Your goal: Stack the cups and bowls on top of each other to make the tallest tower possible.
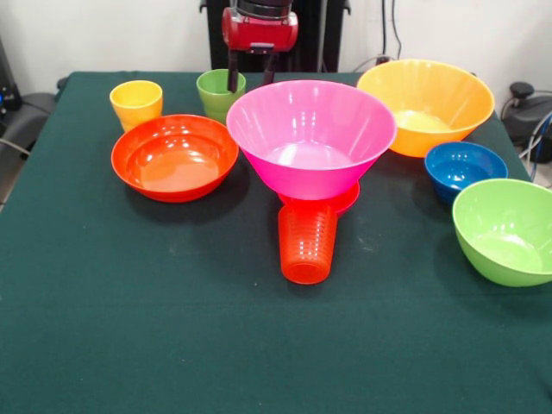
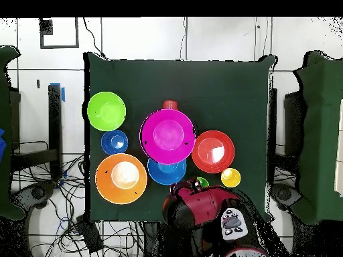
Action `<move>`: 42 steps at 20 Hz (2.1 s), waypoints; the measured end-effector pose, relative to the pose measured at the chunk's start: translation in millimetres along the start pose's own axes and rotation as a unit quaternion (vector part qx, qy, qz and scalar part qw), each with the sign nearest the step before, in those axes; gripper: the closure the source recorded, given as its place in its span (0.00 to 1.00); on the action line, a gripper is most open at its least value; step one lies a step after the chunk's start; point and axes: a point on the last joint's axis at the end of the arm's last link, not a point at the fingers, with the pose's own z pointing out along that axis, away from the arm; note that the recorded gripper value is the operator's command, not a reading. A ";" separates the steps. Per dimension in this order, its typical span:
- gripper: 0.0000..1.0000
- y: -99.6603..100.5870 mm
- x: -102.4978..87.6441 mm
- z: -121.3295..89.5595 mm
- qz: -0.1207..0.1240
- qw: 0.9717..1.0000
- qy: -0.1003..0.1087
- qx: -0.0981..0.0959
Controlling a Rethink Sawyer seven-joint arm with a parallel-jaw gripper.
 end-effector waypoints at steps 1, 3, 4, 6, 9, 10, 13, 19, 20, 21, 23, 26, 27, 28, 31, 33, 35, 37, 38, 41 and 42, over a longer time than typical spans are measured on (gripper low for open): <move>0.00 0.4 0.0 -0.2 -0.001 1.000 0.000 0.000; 0.00 1.6 0.7 -1.0 -0.004 1.000 0.001 0.003; 0.00 1.9 1.2 -1.5 -0.005 1.000 0.002 0.004; 0.00 1.9 3.0 -2.7 -0.007 1.000 0.004 0.008; 0.00 0.0 5.8 -4.0 -0.008 1.000 0.007 0.013; 0.00 -0.8 6.8 -4.4 -0.008 1.000 0.008 0.014; 0.00 -3.1 8.5 -4.8 -0.006 1.000 0.010 0.017; 0.00 -6.5 13.4 -4.3 -0.004 1.000 0.015 0.020; 0.00 -6.2 15.7 -2.9 -0.003 1.000 0.018 0.019; 0.00 -5.8 17.3 -1.9 -0.003 1.000 0.020 0.019; 0.00 -4.5 21.8 0.9 -0.004 0.999 0.027 0.017; 0.00 -2.2 27.6 4.1 -0.006 0.999 0.033 0.017; 0.00 -1.2 29.5 5.0 -0.007 0.999 0.034 0.017; 0.00 -0.3 31.1 5.6 -0.009 0.999 0.035 0.017; 0.00 1.9 34.6 7.9 -0.011 0.999 0.035 0.016; 0.00 2.6 36.2 9.2 -0.011 0.999 0.034 0.015; 0.00 3.1 37.1 10.1 -0.011 0.999 0.035 0.015; 0.00 3.9 37.8 11.0 -0.012 0.999 0.035 0.014; 0.00 4.2 38.3 11.5 -0.012 0.999 0.035 0.013; 0.00 5.1 39.9 12.8 -0.012 0.999 0.038 0.012; 0.00 5.4 40.4 13.2 -0.012 0.999 0.038 0.011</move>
